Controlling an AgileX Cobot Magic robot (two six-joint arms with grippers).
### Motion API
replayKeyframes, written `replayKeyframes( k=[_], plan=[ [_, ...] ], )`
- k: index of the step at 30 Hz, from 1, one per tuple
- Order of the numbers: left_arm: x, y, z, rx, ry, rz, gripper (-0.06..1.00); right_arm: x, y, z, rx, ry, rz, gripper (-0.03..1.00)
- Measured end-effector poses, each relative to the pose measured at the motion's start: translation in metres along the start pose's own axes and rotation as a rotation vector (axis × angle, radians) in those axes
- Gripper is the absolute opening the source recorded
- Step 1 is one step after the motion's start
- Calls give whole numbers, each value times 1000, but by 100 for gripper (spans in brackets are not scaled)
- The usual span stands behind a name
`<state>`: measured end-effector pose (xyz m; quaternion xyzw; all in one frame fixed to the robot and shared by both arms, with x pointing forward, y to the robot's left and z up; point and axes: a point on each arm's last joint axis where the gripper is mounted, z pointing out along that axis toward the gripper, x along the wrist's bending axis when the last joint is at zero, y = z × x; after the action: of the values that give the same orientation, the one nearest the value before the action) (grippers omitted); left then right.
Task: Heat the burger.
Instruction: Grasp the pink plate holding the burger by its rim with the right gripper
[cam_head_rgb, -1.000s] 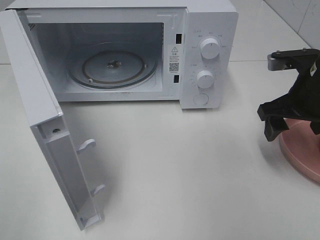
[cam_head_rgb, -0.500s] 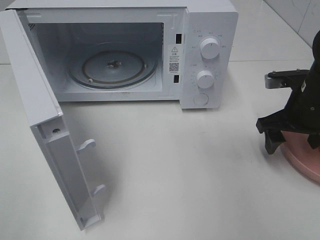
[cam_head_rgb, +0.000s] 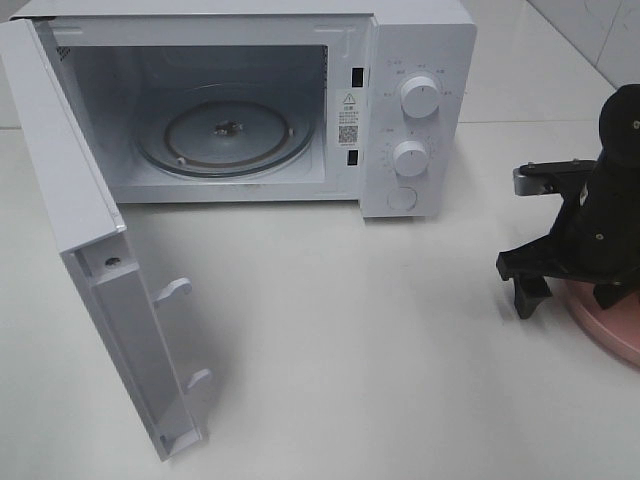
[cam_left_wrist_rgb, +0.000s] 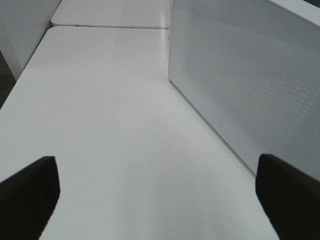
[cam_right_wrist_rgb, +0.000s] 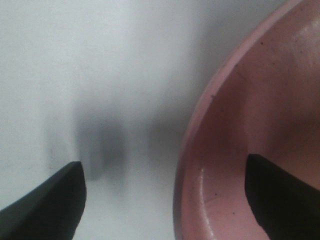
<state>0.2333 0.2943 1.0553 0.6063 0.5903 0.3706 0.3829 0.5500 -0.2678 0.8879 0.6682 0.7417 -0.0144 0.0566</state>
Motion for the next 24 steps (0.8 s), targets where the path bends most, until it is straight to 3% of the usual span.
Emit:
replayKeyframes(
  k=[18, 22, 24],
  plan=[
    [0, 0, 0, 0, 0, 0, 99, -8, 4, 2, -41, -12, 0, 78],
    [0, 0, 0, 0, 0, 0, 99, -8, 4, 2, -40, -12, 0, 70],
    [0, 0, 0, 0, 0, 0, 99, -8, 3, 2, -34, -13, 3, 61]
  ],
)
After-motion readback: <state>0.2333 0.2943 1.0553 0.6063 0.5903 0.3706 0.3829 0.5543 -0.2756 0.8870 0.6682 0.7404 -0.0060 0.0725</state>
